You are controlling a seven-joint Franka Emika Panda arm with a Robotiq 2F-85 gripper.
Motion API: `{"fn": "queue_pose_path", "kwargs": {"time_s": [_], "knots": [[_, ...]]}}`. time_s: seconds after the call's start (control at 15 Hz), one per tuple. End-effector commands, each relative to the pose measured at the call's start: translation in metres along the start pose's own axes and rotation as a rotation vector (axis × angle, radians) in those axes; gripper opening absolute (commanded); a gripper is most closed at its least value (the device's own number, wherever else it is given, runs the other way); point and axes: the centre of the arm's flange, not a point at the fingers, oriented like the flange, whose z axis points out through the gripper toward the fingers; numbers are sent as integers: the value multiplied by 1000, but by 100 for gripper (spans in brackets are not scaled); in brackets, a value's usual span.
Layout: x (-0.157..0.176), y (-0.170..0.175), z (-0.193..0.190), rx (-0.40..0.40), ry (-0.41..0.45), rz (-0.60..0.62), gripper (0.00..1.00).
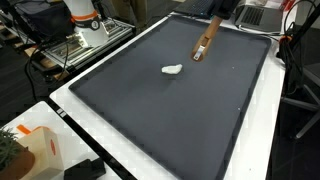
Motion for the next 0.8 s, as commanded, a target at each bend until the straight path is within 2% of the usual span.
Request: {"fn": "queue_pose_path", "kwargs": {"time_s": [0.0,0.2,0.27,0.73], "knots": [[2,0,2,0,-8,18,47],[7,1,5,-1,-10,36,47],[7,1,5,-1,-10,38,22],[26,2,17,32,-28,150,22]]}}
